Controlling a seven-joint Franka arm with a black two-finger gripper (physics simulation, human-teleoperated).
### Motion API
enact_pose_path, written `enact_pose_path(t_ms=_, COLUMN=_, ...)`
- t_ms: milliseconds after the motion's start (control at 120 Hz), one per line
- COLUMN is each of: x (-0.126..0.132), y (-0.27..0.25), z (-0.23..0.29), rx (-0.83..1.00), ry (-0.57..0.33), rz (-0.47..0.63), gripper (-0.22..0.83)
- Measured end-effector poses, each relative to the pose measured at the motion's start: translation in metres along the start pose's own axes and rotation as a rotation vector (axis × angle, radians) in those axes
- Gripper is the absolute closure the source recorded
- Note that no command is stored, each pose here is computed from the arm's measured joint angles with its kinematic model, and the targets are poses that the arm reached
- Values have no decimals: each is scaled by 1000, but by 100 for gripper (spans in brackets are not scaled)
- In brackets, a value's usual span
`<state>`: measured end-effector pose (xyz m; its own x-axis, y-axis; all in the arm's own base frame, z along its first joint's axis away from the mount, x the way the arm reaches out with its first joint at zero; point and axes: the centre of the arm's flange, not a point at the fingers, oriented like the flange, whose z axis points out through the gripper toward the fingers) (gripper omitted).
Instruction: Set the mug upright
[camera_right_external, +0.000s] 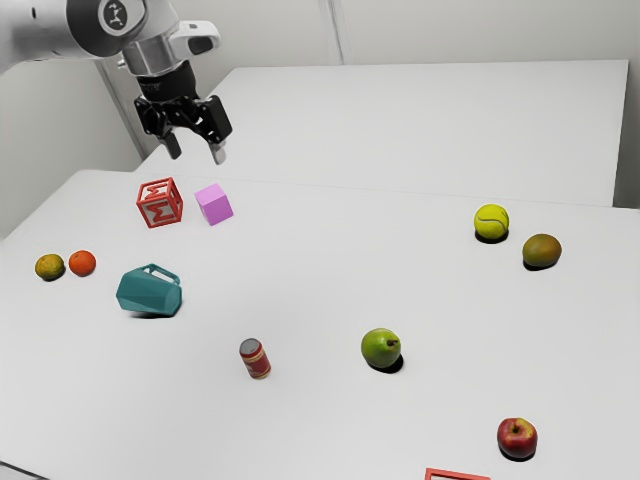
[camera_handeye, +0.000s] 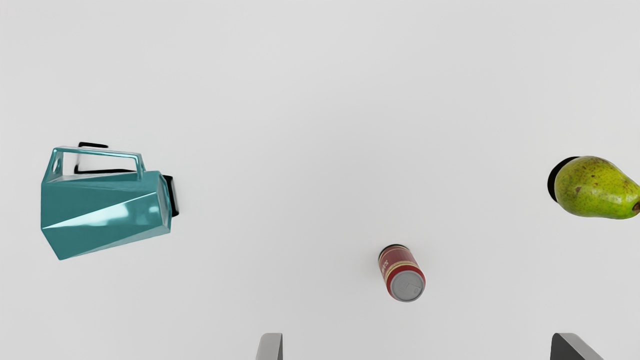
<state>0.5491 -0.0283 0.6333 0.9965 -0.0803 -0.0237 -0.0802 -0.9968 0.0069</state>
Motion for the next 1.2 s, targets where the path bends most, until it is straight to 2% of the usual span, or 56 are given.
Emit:
enact_pose_path(t_ms=367, x=-18, y=-13, z=-5, rx=1, ry=-3, rz=-23, gripper=2)
enact_pose_path(t_ms=750, x=-34, y=-146, z=12, rx=-55, ry=-32, rz=-209, gripper=2)
enact_pose_path(t_ms=983, x=-32, y=-219, z=61, rx=-159, ry=-81, rz=-249, gripper=2)
enact_pose_path(t_ms=1200, x=-42, y=-276, z=106, rx=-249, ry=-110, rz=-256, gripper=2)
